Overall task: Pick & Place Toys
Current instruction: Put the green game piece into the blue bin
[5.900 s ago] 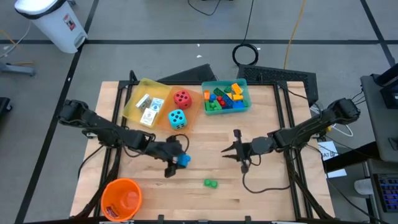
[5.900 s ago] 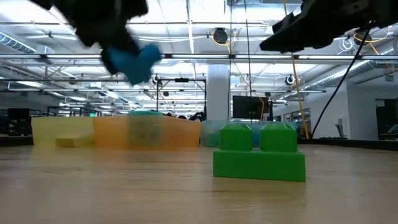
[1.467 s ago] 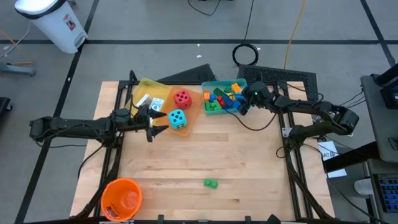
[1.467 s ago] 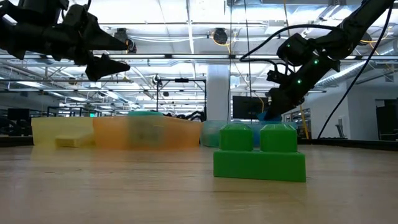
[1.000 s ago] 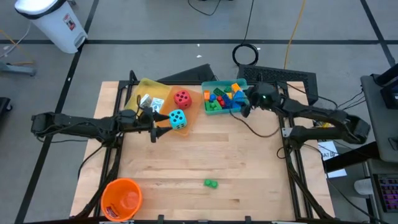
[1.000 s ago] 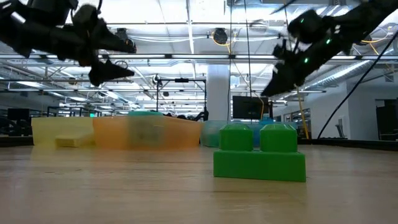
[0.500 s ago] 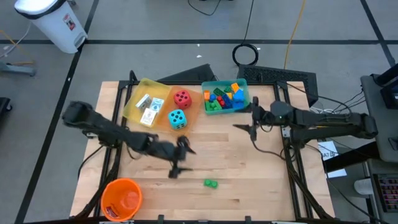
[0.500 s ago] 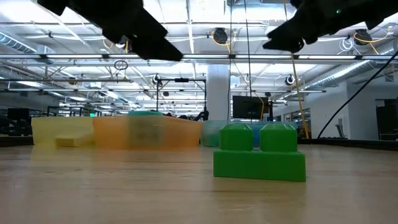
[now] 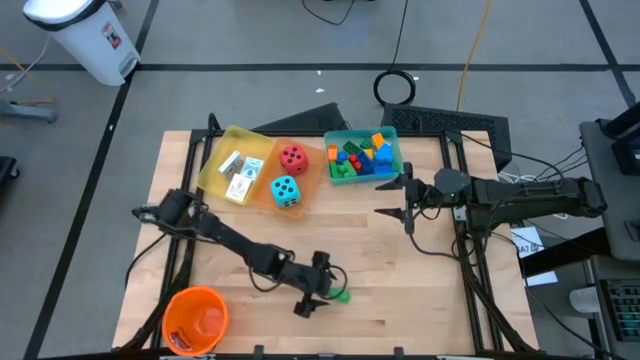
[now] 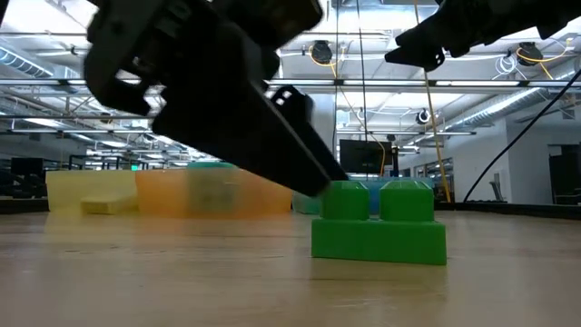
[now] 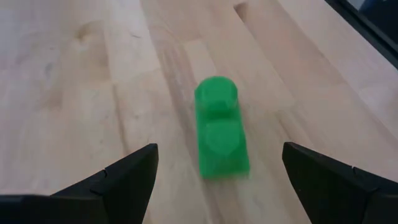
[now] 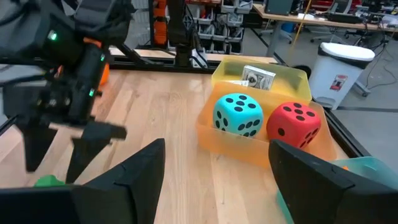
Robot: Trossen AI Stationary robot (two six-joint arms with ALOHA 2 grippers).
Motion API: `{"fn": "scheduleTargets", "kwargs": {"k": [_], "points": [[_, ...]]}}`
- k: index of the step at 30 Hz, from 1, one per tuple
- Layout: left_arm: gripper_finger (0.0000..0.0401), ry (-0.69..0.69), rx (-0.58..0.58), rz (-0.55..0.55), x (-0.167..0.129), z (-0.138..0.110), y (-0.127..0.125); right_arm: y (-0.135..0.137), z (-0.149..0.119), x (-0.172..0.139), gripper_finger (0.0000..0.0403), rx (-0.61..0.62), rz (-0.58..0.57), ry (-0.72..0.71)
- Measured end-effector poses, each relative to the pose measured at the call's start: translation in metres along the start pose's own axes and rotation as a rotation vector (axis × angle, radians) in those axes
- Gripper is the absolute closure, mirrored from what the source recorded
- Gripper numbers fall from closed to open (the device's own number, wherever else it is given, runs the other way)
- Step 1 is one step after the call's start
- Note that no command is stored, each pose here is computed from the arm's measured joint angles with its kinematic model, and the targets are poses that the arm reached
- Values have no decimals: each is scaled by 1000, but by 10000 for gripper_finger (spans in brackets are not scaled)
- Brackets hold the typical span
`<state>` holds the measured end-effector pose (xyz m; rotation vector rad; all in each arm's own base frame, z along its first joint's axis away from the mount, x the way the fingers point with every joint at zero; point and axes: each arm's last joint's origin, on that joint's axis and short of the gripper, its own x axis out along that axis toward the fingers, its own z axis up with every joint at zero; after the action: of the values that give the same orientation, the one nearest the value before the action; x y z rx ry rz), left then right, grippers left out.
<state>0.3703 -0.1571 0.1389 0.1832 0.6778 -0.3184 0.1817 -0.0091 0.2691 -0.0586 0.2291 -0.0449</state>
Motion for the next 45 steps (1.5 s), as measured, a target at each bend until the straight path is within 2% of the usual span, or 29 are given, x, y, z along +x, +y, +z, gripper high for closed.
{"fn": "scheduleTargets", "kwargs": {"k": [7,14,19,26,29,37,41,45], "points": [[52,-18,-1,-18,24,2,3,0,0,0,149,0,1,-1],[65,26,-18,-16,27,-4,4,0,0,0,149,34,4,2],[128,22,-89,-12,27,-3,5,0,0,0,149,57,7,5],[247,20,-90,-9,27,-3,6,0,0,0,149,53,6,5],[285,15,-82,-6,27,-2,7,0,0,0,149,53,6,5],[286,17,-109,109,20,1,26,0,-1,0,149,53,5,6],[286,-39,-128,179,-2,20,39,0,-2,0,149,53,7,21],[286,-70,-131,307,-35,39,53,1,-15,2,149,51,10,32]]}}
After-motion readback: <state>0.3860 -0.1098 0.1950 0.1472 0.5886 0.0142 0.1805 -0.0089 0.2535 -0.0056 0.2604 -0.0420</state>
